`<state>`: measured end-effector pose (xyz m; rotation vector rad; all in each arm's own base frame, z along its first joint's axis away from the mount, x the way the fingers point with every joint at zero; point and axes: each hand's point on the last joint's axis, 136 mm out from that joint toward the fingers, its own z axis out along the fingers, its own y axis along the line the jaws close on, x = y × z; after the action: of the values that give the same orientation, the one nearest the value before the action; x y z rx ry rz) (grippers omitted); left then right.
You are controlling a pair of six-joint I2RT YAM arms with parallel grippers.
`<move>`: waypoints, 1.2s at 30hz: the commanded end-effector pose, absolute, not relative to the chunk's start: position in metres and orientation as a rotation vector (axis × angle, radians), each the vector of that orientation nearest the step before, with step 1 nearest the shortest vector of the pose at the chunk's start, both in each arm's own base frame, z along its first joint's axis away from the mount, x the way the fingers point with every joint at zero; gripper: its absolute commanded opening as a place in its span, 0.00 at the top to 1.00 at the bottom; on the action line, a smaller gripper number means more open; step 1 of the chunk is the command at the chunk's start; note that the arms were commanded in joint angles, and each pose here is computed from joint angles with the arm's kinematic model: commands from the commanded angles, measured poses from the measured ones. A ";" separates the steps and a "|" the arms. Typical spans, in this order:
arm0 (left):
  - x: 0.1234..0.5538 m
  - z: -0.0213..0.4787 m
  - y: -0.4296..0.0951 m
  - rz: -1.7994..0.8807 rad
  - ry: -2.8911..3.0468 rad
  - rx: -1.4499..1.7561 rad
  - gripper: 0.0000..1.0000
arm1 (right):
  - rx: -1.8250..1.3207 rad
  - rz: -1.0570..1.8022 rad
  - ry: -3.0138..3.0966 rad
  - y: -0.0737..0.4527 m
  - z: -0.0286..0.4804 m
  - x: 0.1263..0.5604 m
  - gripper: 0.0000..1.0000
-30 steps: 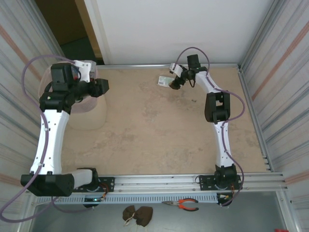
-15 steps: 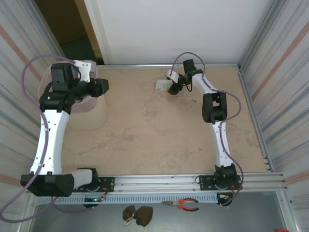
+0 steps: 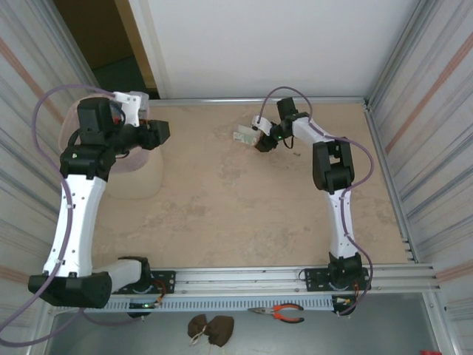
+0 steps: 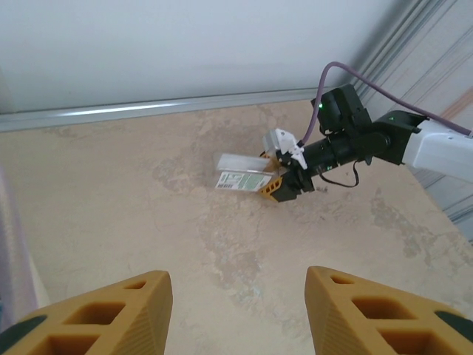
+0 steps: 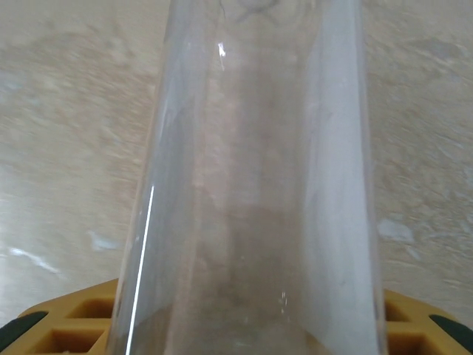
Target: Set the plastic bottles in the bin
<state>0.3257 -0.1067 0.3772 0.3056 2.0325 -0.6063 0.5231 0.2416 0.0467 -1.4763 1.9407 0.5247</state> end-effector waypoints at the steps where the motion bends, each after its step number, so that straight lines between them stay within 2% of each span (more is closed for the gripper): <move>1: 0.321 0.387 -0.116 -0.644 1.981 0.310 0.49 | -1.418 0.523 1.845 0.254 0.103 0.512 0.60; 9: 0.317 0.396 -0.133 -0.727 1.929 0.272 0.40 | -1.250 0.574 1.796 0.265 0.161 0.461 0.63; 22: 0.319 0.396 -0.158 -0.942 1.873 0.060 0.17 | -1.058 0.607 1.628 0.310 0.265 0.376 0.62; 36: 0.323 0.402 -0.194 -1.166 1.832 -0.080 0.15 | -1.017 0.539 1.476 0.320 0.337 0.328 0.62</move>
<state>0.3198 -0.1884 0.3835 -0.0461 1.9137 -1.1129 0.3308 0.3242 0.3149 -1.0697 1.5094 0.5561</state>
